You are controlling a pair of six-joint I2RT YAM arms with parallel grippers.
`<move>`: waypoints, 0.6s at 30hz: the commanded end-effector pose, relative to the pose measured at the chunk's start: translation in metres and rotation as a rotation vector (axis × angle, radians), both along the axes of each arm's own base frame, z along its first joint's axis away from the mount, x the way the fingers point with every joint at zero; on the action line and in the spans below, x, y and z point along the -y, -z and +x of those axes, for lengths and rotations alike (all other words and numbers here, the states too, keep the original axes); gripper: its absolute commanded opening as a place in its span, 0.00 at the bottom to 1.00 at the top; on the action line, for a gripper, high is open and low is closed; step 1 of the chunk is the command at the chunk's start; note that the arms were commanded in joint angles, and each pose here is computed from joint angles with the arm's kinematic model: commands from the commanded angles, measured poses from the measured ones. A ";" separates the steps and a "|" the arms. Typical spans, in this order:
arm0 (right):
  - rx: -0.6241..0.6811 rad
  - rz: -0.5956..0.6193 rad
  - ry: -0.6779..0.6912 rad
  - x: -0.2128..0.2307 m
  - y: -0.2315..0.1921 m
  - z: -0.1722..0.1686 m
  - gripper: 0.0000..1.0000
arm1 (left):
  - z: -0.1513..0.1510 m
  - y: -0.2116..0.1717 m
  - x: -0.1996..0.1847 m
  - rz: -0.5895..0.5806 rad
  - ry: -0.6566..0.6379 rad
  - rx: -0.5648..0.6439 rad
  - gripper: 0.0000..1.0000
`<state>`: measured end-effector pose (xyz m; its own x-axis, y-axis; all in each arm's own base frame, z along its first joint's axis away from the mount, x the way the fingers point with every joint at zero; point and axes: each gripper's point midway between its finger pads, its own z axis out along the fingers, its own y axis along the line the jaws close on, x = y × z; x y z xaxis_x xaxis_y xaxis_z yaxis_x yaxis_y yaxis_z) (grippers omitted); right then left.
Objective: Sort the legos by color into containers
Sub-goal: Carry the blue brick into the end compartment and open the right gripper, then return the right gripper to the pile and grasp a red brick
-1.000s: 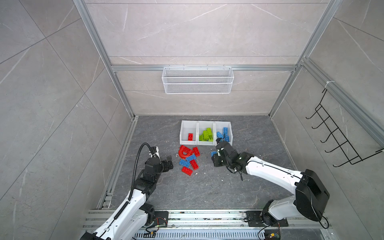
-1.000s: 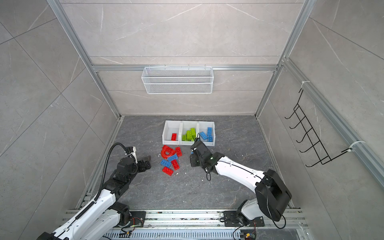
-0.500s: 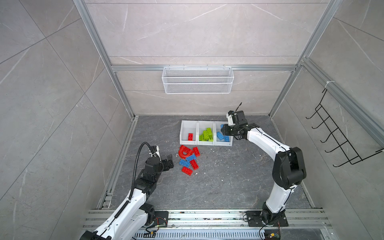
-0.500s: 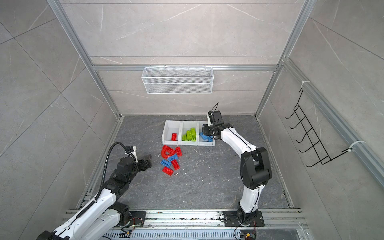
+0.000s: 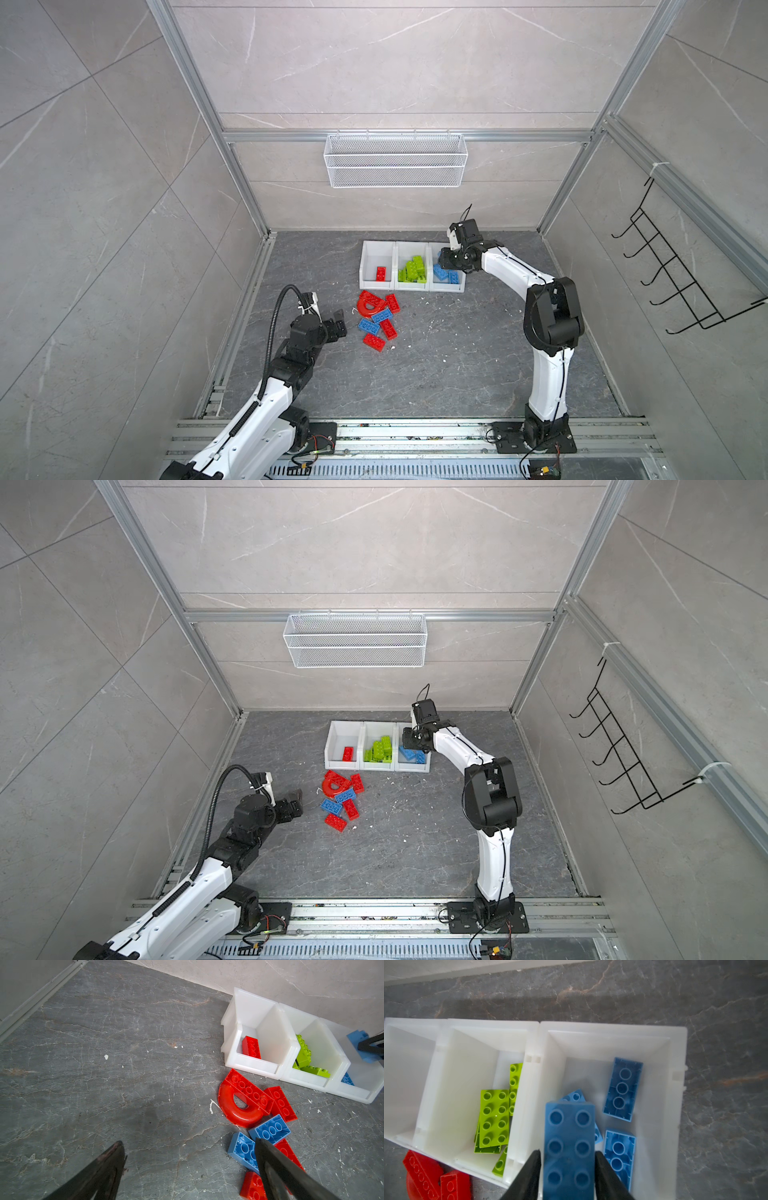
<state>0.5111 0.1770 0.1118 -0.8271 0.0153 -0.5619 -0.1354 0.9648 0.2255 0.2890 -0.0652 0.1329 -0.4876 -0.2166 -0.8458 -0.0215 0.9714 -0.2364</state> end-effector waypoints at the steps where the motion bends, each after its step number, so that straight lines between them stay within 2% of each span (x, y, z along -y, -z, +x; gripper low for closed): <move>1: 0.009 -0.033 -0.001 0.006 -0.006 0.002 0.58 | 0.005 -0.013 -0.002 -0.009 -0.018 0.046 1.00; 4: 0.043 -0.016 -0.020 0.005 -0.025 -0.005 0.64 | 0.004 -0.013 -0.003 -0.006 -0.024 0.048 1.00; 8: 0.126 0.042 -0.052 -0.001 -0.057 -0.030 0.65 | 0.004 -0.012 -0.004 -0.008 -0.029 0.047 1.00; 12: 0.214 0.035 -0.157 -0.023 -0.090 -0.078 0.66 | 0.005 -0.012 -0.001 -0.014 -0.017 0.042 1.00; 18: 0.259 0.019 -0.309 -0.074 -0.098 -0.152 0.65 | 0.005 -0.012 -0.003 -0.005 -0.020 0.045 1.00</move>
<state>0.3801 0.2368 0.2210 -0.6395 -0.1379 -0.7563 -0.4296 0.8800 0.2028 0.2891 -0.0642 0.1334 -0.4847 -0.2179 -0.8471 -0.0266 0.9717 -0.2347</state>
